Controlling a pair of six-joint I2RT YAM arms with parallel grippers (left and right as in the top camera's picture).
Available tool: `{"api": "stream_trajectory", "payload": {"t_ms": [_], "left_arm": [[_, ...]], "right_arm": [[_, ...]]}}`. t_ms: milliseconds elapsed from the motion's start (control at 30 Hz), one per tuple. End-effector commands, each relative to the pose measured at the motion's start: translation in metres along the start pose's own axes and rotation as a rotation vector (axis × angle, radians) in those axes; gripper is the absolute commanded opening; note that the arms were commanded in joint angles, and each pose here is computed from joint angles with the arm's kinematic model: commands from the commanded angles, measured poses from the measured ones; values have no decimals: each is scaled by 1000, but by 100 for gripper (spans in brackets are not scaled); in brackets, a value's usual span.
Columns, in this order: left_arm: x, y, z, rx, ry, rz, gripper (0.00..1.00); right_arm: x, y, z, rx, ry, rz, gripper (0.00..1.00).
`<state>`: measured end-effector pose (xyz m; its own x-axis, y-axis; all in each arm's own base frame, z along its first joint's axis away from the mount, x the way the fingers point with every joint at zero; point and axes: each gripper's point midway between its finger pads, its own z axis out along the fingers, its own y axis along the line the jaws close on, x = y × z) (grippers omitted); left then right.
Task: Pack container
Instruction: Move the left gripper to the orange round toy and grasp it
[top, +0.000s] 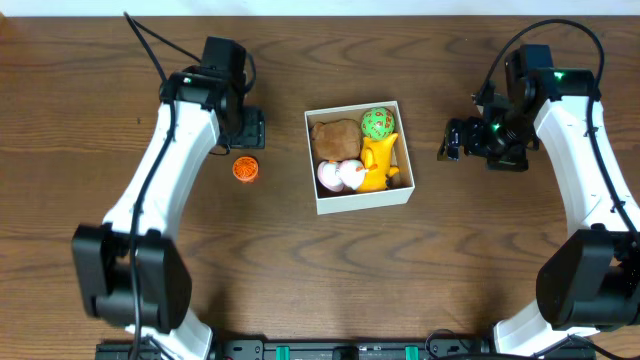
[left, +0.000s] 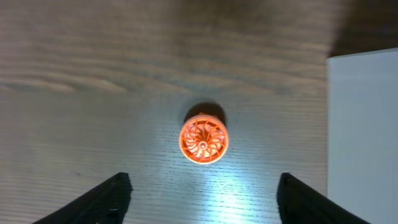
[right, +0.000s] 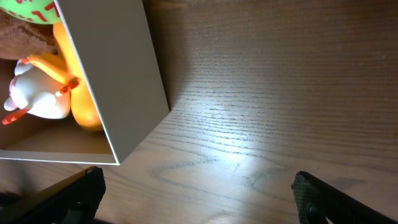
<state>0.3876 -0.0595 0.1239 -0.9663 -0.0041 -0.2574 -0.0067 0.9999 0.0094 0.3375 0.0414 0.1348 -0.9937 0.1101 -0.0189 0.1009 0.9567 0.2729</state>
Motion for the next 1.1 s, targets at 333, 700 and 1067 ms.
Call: {"api": "stream_trajectory", "payload": {"t_ms": [333,700,1067], "left_arm": [[42,-1,99,-8,287,-23,79],[45,0,110,-10,305,-6,79],[49,2,117,-14,323,-13,79]], "right_arm": [[1,-1,-4,0,-6,11,99],[1,-1,-4,0,-6,11,99],[2,-1,-4,0,-3,12,99]]}}
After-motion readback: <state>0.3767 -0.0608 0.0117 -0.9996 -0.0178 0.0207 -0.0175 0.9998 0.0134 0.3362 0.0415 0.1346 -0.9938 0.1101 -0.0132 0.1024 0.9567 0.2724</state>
